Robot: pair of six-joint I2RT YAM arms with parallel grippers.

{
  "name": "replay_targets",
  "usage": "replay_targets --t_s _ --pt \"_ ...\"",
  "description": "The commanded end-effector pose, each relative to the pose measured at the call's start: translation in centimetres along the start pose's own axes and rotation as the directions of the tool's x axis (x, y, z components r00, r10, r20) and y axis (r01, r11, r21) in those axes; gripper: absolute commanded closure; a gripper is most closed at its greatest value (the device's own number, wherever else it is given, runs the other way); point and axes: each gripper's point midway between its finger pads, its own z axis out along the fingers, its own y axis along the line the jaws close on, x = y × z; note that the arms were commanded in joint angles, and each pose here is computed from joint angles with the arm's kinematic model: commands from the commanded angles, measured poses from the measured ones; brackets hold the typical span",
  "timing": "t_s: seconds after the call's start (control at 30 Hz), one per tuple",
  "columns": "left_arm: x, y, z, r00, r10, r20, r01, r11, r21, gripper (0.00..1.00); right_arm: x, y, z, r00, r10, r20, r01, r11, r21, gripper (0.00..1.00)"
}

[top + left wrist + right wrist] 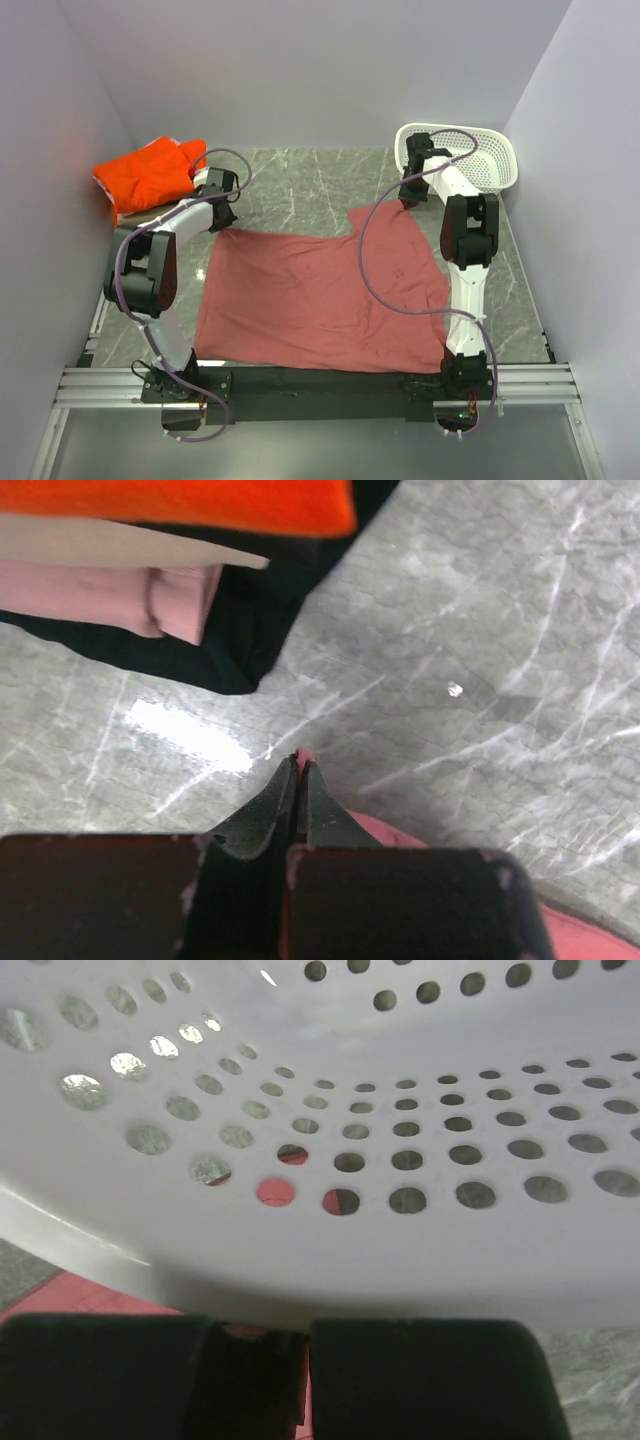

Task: Fold and stack the t-shirts
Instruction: Fold the tshirt

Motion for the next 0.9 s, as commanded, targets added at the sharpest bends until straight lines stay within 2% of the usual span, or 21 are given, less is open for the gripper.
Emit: replay_targets --t_s 0.0,0.4,0.6,0.87 --pt "-3.2 0.5 -1.7 0.997 -0.030 0.077 0.029 1.000 0.009 0.99 -1.9 1.3 -0.1 0.995 0.040 0.090 -0.032 0.996 -0.087 1.00" --pt "-3.7 1.1 -2.7 0.994 -0.059 0.092 0.058 0.998 0.022 0.99 -3.5 1.7 -7.7 0.972 0.062 0.226 -0.024 0.986 -0.167 1.00" --pt "-3.0 0.9 -2.8 0.995 -0.068 0.075 0.065 0.997 0.043 0.99 -1.4 0.8 -9.0 0.971 0.054 0.232 -0.015 0.986 -0.166 1.00" --pt "-1.9 1.5 -3.1 0.994 -0.083 0.072 0.079 0.996 0.049 0.99 3.8 0.3 -8.9 0.982 0.029 0.187 0.001 0.987 -0.159 1.00"
